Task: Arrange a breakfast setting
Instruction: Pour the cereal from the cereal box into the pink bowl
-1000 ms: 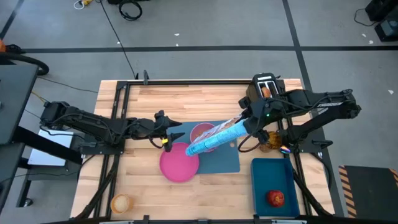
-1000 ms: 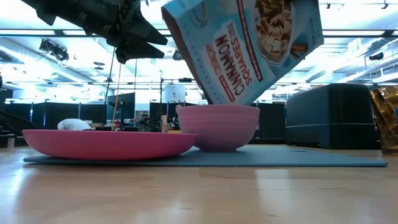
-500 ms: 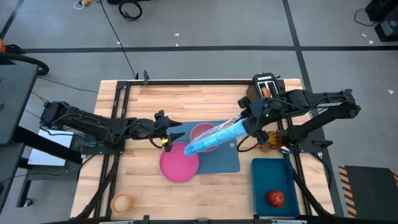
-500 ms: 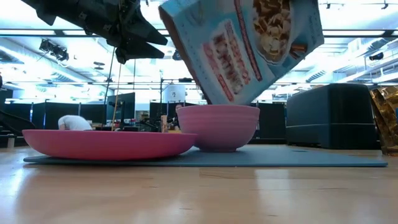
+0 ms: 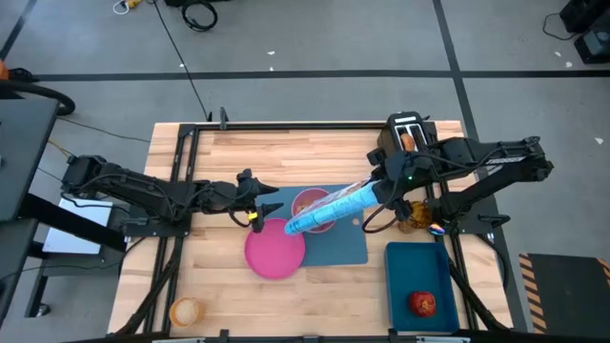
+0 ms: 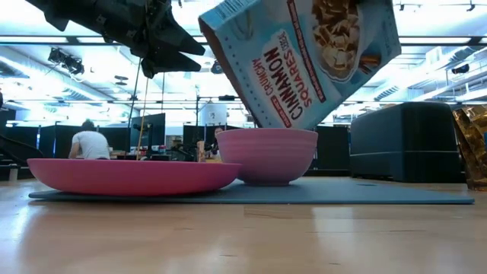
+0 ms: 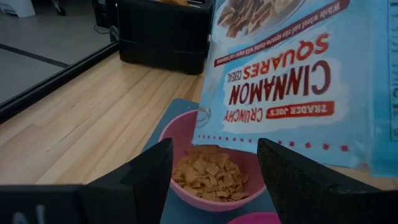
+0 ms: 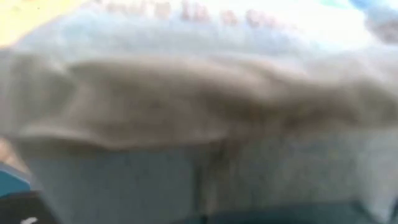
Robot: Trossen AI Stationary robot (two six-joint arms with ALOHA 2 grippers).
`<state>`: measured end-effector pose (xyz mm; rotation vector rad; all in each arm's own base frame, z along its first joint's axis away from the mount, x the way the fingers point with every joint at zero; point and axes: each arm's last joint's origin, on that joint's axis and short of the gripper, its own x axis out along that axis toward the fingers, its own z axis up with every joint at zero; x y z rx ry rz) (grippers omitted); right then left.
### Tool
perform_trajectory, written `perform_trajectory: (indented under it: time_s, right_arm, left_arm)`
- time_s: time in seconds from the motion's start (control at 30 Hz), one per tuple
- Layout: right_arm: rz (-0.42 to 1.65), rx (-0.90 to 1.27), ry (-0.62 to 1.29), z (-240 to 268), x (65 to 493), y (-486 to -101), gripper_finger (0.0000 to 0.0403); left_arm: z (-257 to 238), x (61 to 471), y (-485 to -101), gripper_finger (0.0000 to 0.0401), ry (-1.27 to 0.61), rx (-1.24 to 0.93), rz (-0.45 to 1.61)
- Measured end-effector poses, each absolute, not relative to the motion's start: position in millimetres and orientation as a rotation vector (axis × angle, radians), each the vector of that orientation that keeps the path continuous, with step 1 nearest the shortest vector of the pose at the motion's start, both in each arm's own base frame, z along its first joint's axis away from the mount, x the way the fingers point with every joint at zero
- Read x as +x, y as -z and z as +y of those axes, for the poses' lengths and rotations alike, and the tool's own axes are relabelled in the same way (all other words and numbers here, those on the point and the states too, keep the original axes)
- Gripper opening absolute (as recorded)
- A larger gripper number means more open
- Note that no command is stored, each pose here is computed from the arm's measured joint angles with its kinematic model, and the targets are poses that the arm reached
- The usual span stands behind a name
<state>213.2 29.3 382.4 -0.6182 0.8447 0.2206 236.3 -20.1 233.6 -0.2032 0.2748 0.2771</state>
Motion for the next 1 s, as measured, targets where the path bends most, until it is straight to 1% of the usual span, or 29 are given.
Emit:
perform_trajectory:
  time_s: [0.07, 0.13, 0.2, 0.43, 0.53, 0.6, 0.83, 0.93, 1.0]
  right_arm:
    - [0.838, -0.586, -0.232, 31.0, 211.1, -383.4, 0.0127]
    - [0.845, -0.603, -0.249, 32.9, 210.3, -382.6, 0.0127]
    - [0.865, -0.613, -0.206, 32.6, 209.5, -381.8, 0.0127]
    - [0.837, -0.612, -0.224, 36.8, 203.5, -385.6, 0.0127]
    - [0.841, -0.609, -0.193, 36.5, 200.0, -386.9, 0.0127]
    - [0.839, -0.602, -0.221, 38.5, 197.3, -387.3, 0.0127]
    - [0.844, -0.593, -0.19, 40.2, 189.2, -389.4, 0.0127]
    - [0.826, -0.584, -0.234, 42.9, 185.3, -391.1, 0.0127]
    - [0.814, -0.574, -0.221, 43.3, 184.0, -392.7, 0.0127]
  left_arm:
    - [-20.1, 236.2, -233.5, 0.0242, -0.277, -0.203, 0.275]
    - [-20.1, 236.2, -233.5, 0.0242, -0.277, -0.203, 0.275]
    - [-20.1, 236.2, -233.5, 0.0242, -0.277, -0.203, 0.275]
    - [-20.1, 236.2, -233.6, 0.0242, -0.277, -0.204, 0.274]
    - [-20.1, 236.2, -233.5, 0.0242, -0.279, -0.212, 0.273]
    - [-20.1, 236.2, -233.3, 0.0242, -0.279, -0.217, 0.275]
    - [-20.1, 236.2, -233.3, 0.0242, -0.28, -0.217, 0.275]
    - [-20.0, 236.2, -233.3, 0.0242, -0.28, -0.217, 0.275]
    - [-20.0, 236.2, -233.3, 0.0242, -0.28, -0.22, 0.274]
